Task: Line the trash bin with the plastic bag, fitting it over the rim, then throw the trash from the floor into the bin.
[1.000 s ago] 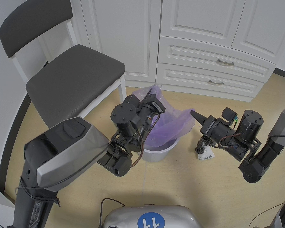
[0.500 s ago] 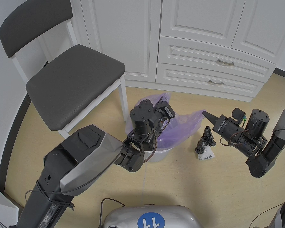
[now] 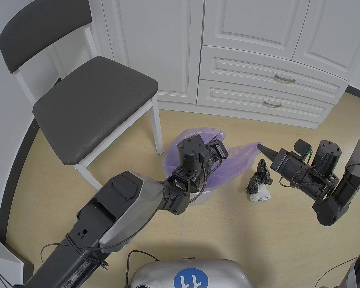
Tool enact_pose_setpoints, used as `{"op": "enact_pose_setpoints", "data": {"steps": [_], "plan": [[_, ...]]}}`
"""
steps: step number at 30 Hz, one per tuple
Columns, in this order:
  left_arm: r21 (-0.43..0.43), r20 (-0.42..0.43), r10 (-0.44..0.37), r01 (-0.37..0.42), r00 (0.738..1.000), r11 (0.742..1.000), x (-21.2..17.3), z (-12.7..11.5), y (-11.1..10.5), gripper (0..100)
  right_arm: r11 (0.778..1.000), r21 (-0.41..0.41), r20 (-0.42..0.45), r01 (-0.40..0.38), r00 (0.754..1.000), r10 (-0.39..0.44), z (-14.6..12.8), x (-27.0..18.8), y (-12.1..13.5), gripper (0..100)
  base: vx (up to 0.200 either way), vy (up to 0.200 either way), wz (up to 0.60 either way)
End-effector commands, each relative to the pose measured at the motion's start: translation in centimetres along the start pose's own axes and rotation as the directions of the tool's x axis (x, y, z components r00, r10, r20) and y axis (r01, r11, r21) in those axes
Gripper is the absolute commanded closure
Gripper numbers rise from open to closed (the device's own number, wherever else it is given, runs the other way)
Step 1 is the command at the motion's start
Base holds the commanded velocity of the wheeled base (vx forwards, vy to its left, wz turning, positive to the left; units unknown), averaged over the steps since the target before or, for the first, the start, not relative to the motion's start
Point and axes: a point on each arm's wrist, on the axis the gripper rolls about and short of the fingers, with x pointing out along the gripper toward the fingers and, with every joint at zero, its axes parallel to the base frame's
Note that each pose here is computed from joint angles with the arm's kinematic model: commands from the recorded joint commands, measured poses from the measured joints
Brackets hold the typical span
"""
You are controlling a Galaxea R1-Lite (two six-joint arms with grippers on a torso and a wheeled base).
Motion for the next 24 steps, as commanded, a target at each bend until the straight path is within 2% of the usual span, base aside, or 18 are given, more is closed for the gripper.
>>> {"op": "enact_pose_setpoints", "data": {"steps": [1,2,3,6,11,15,19,24], "plan": [[-0.013,-0.024,-0.004,0.003,1.000,1.000,0.0,-1.2,1.0,100,0.999,-0.008,0.003,-0.043,0.999,0.043,0.0,-0.4,1.4,100,0.000,0.000,0.00],[-0.013,-0.024,-0.004,0.003,1.000,1.000,0.0,-1.2,1.0,100,0.999,-0.008,0.003,-0.043,0.999,0.043,0.0,-0.4,1.4,100,0.000,0.000,0.00],[-0.020,-0.028,-0.027,0.026,0.999,0.999,0.0,-1.0,1.2,100,0.997,-0.012,-0.025,-0.079,0.997,0.079,-0.8,-0.5,2.8,100,0.000,0.000,0.00],[-0.047,-0.031,-0.053,0.051,0.998,0.998,-0.1,-1.5,1.6,100,0.993,-0.014,-0.062,-0.114,0.992,0.113,-2.0,-0.4,4.2,100,0.000,0.000,0.00],[-0.052,-0.020,-0.040,0.039,0.999,0.998,-0.2,-2.1,3.2,100,0.993,-0.016,-0.081,-0.119,0.990,0.118,-3.1,0.2,4.8,100,0.000,0.000,0.00],[-0.048,0.054,-0.010,0.013,0.998,0.999,0.1,0.4,5.1,100,0.994,-0.015,-0.103,-0.106,0.989,0.104,-4.5,1.5,4.0,100,0.000,0.000,0.00],[-0.048,0.132,0.056,-0.051,0.990,0.998,0.2,3.1,6.4,100,0.990,-0.044,-0.063,-0.137,0.989,0.134,-4.2,3.8,3.7,100,0.000,0.000,0.00],[-0.048,0.160,0.097,-0.090,0.982,0.995,-0.6,5.1,7.4,100,0.985,-0.062,-0.022,-0.164,0.986,0.163,-4.0,5.8,3.5,100,0.000,0.000,0.00]]}}
